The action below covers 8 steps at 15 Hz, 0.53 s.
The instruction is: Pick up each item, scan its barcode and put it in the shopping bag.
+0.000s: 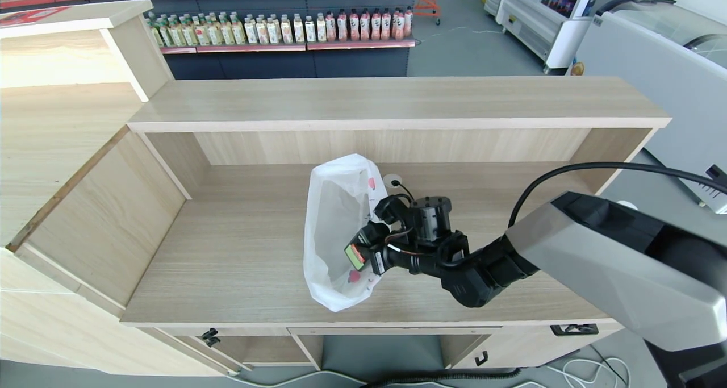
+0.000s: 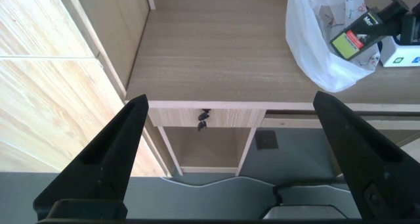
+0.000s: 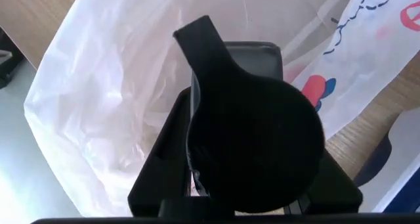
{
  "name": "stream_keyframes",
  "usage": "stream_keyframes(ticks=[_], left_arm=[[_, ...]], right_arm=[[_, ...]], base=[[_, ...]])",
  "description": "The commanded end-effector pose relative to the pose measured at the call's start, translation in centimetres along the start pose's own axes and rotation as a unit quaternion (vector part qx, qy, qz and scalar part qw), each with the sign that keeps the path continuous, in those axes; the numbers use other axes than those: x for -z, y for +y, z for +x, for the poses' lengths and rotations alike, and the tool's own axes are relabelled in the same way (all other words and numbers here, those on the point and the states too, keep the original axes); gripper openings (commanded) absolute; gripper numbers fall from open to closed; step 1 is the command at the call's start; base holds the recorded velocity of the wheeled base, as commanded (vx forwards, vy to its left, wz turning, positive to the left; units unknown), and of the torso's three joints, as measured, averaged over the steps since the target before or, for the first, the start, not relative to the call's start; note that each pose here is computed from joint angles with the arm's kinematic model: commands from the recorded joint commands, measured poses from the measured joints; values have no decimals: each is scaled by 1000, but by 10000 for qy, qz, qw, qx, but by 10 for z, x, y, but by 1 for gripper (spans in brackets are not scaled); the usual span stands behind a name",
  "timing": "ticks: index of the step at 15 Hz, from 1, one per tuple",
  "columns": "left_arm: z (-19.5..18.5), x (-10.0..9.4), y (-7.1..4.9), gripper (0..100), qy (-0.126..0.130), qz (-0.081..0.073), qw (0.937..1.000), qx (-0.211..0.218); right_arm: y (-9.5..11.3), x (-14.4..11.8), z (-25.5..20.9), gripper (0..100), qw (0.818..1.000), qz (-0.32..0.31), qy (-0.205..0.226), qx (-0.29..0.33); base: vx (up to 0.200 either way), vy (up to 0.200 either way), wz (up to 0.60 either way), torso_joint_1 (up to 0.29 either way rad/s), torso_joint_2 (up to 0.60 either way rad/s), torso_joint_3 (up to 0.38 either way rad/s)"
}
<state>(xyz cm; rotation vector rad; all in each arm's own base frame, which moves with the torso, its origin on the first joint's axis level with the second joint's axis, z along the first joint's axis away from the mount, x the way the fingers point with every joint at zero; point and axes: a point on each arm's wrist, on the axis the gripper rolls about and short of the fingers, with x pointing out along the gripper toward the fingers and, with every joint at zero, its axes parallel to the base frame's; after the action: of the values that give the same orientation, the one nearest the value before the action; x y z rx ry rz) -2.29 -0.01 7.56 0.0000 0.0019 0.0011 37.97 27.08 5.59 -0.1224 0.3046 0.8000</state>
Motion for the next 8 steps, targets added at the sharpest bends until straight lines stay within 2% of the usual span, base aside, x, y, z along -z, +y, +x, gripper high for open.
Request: stream_keyframes(ticks=[1,3,6,8], left_arm=[[0,0,0,100,-2,0,10000,-2],[0,0,0,100,-2,8,10000,-2],[0,0,0,100,-2,0,10000,-2],[0,0,0,100,-2,0,10000,-2]], right_arm=[[2,0,4,100,10000,-3,-32,-49],[2,-5,2,100,9999,107,-99,-54],[2,-26,-9,100,9973,641,-335,-156],[0,-53,-31,100,9908,1197,-614,-177]], base=[[0,0,0,0,0,0],[0,0,0,0,0,0],[0,0,0,0,0,0],[0,0,0,0,0,0]])
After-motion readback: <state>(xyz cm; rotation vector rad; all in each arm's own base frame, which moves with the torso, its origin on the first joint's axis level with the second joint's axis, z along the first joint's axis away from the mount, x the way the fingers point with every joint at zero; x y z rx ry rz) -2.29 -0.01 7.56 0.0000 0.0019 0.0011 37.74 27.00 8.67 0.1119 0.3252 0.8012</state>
